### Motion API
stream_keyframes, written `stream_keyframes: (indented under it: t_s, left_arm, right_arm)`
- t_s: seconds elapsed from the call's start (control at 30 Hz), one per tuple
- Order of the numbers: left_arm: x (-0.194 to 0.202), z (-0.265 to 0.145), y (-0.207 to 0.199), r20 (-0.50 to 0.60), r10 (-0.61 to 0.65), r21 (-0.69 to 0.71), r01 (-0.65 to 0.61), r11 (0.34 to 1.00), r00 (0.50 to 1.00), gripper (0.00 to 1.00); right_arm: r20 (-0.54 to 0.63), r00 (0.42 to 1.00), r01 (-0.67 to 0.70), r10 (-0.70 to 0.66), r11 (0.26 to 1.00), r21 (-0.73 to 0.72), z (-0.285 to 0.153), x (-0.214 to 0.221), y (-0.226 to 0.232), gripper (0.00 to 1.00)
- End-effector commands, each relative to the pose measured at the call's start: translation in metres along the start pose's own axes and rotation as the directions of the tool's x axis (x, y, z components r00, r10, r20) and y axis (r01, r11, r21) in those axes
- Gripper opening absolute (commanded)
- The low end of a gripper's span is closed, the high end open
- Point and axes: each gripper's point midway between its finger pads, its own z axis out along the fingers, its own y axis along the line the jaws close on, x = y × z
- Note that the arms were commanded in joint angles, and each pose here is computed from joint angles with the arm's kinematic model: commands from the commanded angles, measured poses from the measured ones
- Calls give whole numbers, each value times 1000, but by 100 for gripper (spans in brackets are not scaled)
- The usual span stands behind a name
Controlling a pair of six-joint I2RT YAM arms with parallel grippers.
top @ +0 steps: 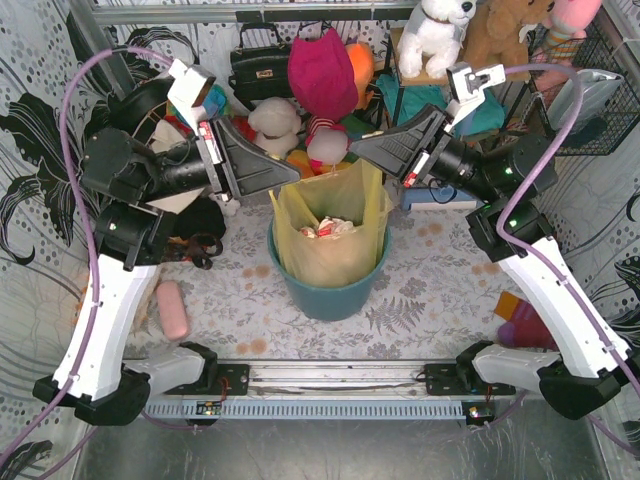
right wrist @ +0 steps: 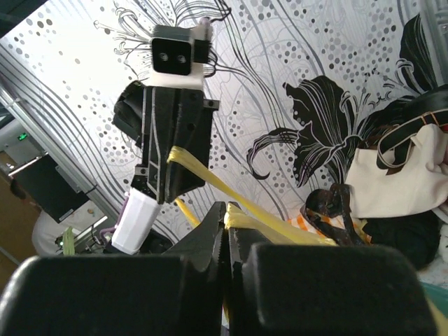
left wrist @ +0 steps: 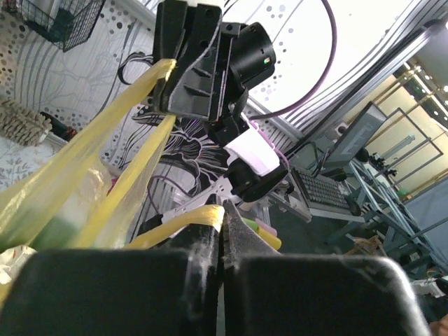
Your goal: Tie the trash bag
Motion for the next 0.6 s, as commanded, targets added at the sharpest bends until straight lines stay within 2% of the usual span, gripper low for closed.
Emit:
stream_keyframes:
  t_s: [0.0, 0.2, 0.3, 0.33, 0.4, 0.47, 0.57]
  left_arm:
    - [-17, 1, -17, 27, 78, 8, -78, 997, 997, 1]
    - [-40, 9, -22, 88, 66, 22, -68, 997, 994, 0]
    - [-34, 9, -7, 91, 43, -5, -42, 999, 995, 8]
    - [-30, 8, 0, 91, 30, -19, -29, 999, 995, 14]
    - [-21, 6, 16, 90, 3, -48, 2, 999, 996, 35]
    - [-11, 2, 28, 88, -27, -70, 34, 997, 996, 47]
    - [-3, -3, 32, 87, -36, -86, 44, 995, 996, 58]
  right_arm:
    - [62, 996, 66, -67, 998, 19, 2, -26, 12, 0]
    - [126, 989, 69, -72, 997, 27, 6, -46, 21, 0]
    - [108, 993, 43, -50, 997, 63, 1, -34, 8, 2]
    - [99, 994, 32, -40, 996, 83, -2, -28, 1, 11]
    - [75, 997, 9, -18, 993, 119, -7, -14, -12, 27]
    - [48, 999, -13, 6, 989, 147, -11, -1, -23, 42]
    - [12, 1000, -22, 21, 985, 173, -17, 11, -29, 50]
